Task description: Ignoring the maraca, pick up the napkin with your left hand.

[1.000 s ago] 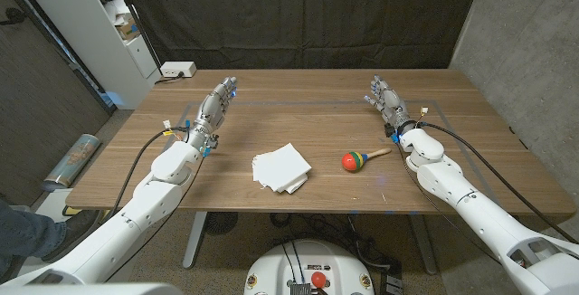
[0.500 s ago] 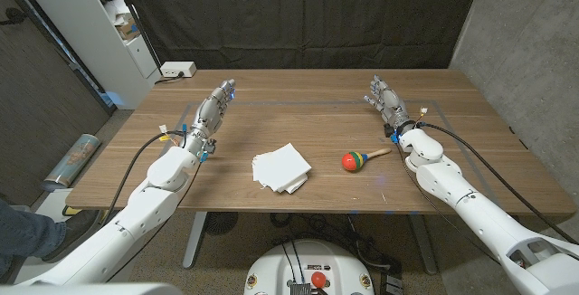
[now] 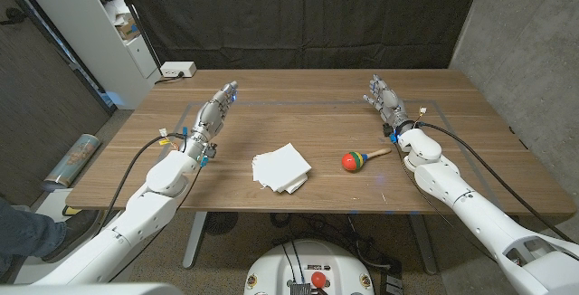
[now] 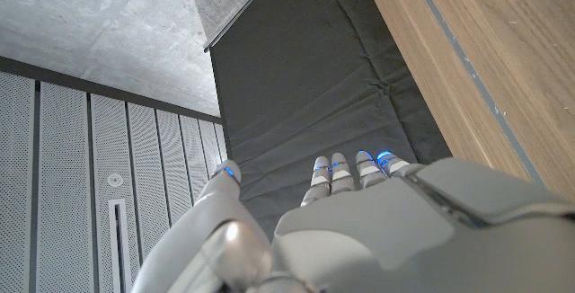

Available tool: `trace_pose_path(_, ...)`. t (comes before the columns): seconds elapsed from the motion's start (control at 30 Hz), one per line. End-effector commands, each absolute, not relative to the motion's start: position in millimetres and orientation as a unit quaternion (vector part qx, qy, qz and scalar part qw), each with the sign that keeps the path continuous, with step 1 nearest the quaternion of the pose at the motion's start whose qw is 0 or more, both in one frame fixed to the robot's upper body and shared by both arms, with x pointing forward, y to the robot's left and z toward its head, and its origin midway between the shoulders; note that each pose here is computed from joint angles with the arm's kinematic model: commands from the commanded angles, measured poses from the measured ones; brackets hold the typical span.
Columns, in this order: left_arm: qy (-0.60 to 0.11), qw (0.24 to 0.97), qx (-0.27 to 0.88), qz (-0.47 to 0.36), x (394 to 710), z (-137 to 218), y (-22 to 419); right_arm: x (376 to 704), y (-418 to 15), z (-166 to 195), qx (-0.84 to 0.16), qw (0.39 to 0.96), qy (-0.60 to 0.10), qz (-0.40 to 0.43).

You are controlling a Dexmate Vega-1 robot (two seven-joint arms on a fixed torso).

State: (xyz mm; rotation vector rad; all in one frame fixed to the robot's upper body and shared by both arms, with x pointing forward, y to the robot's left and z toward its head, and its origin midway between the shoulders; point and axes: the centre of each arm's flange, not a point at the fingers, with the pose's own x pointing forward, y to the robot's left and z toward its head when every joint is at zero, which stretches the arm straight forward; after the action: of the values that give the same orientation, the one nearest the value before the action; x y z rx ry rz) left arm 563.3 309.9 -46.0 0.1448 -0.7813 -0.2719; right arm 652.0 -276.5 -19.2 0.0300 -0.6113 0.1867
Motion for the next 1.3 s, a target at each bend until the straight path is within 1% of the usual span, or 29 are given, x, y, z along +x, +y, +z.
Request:
trace_pose_path(0.03, -0.39, 0.908, 0.082, -0.131, 553, -50, 306, 651, -280, -18, 0.018, 0.948, -0.304, 0.089)
trace_pose_path(0.8, -0.401, 0.899, 0.12, -0.129, 531, -55, 303, 657, -272, -14, 0.016, 0.947, -0.306, 0.096)
trace_pose_path(1.3, -0.395, 0.895, 0.162, -0.131, 529, -58, 292, 657, -274, -11, 0.018, 0.946, -0.309, 0.094)
